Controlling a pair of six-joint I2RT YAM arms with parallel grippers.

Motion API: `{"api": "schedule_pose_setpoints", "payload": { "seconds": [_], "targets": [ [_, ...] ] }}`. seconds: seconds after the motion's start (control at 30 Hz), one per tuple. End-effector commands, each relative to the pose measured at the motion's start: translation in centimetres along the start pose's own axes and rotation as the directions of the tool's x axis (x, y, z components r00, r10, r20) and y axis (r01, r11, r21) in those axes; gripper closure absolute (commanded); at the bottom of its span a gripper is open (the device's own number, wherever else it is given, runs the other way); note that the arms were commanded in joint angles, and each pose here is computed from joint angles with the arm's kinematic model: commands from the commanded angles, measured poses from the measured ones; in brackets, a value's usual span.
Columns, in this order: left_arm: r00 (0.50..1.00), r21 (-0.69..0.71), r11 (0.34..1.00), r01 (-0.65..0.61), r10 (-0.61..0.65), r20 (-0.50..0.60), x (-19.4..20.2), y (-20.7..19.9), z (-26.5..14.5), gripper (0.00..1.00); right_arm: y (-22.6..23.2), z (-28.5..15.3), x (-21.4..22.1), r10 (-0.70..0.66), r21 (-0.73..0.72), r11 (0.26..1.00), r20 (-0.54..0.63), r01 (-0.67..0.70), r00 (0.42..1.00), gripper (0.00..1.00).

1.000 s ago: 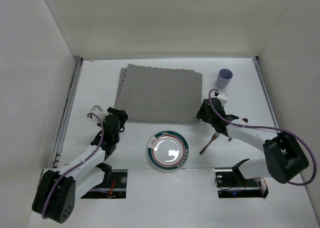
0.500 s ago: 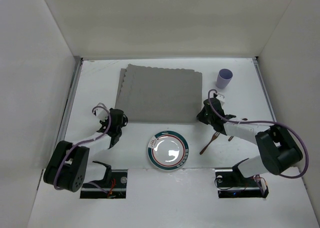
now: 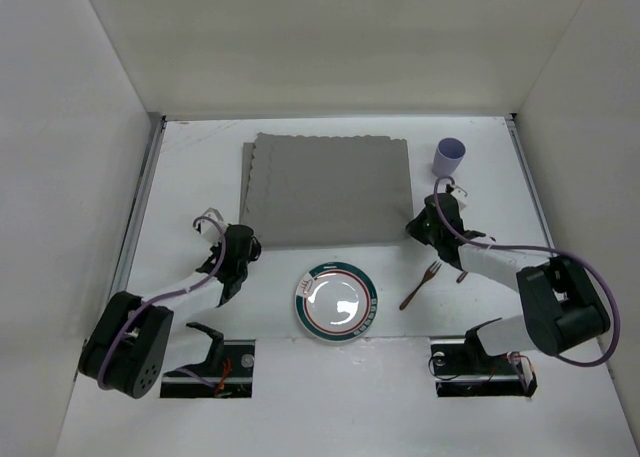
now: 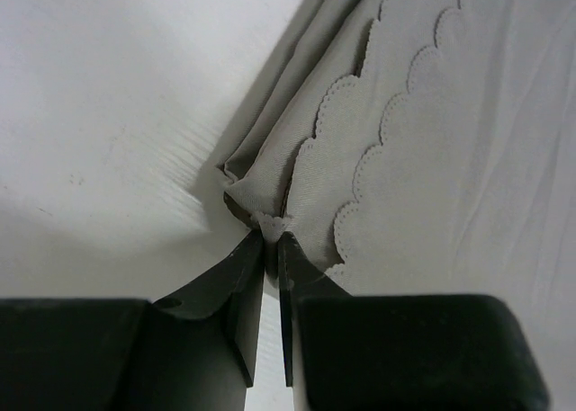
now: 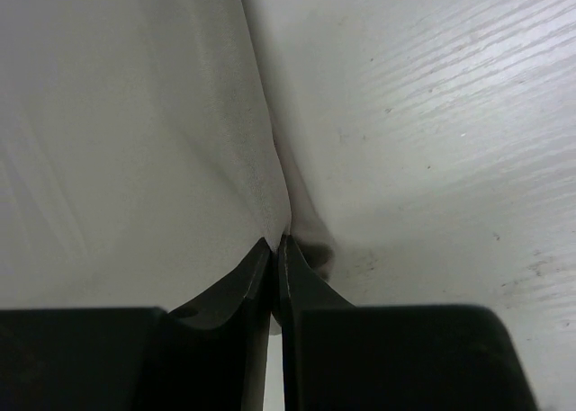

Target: Set the dinner table for one person

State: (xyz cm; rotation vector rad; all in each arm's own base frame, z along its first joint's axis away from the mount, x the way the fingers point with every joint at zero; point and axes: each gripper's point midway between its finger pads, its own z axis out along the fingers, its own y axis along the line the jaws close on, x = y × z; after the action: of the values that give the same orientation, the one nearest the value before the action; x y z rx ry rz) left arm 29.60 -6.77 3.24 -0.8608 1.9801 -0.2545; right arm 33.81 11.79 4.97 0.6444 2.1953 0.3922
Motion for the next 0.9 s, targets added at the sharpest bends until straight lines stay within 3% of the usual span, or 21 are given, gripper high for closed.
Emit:
{"api": "schedule_pose_setpoints", "payload": {
  "seconds": [0.0,0.33,0.43,0.63,0.77,0.87],
  "targets": [
    [1.000,-0.006,1.000,0.002,-0.002,-0.010,0.4,0.7,-0.9,0.91,-0.1,-0.4,-2.1,0.032,-0.012,0.999,0.079,-0.032,0.996,0.87],
    [0.999,0.027,0.999,0.027,-0.026,-0.040,0.5,0.4,-1.9,0.89,-1.0,-0.9,-2.4,0.047,-0.002,0.999,0.090,-0.047,0.995,0.83],
    [0.999,0.043,0.999,0.027,-0.025,-0.044,0.6,0.2,-2.3,0.86,-1.0,-0.9,-2.5,0.046,0.001,0.999,0.095,-0.046,0.994,0.75],
    [0.998,0.070,0.996,0.050,-0.048,-0.031,-0.6,-0.1,-3.3,0.63,-0.4,-1.9,-4.0,0.031,-0.017,0.999,0.141,-0.028,0.990,0.51],
    [0.996,0.107,0.991,0.081,-0.083,0.012,-2.7,-1.1,-4.3,0.60,1.1,-3.7,-4.3,-0.018,-0.053,0.998,0.160,0.027,0.987,0.45],
    [0.995,0.148,0.986,0.075,-0.083,0.049,-4.0,-2.3,-4.9,0.59,4.4,-5.8,-2.1,-0.158,-0.157,0.971,0.151,0.182,0.976,0.42]
  ]
}}
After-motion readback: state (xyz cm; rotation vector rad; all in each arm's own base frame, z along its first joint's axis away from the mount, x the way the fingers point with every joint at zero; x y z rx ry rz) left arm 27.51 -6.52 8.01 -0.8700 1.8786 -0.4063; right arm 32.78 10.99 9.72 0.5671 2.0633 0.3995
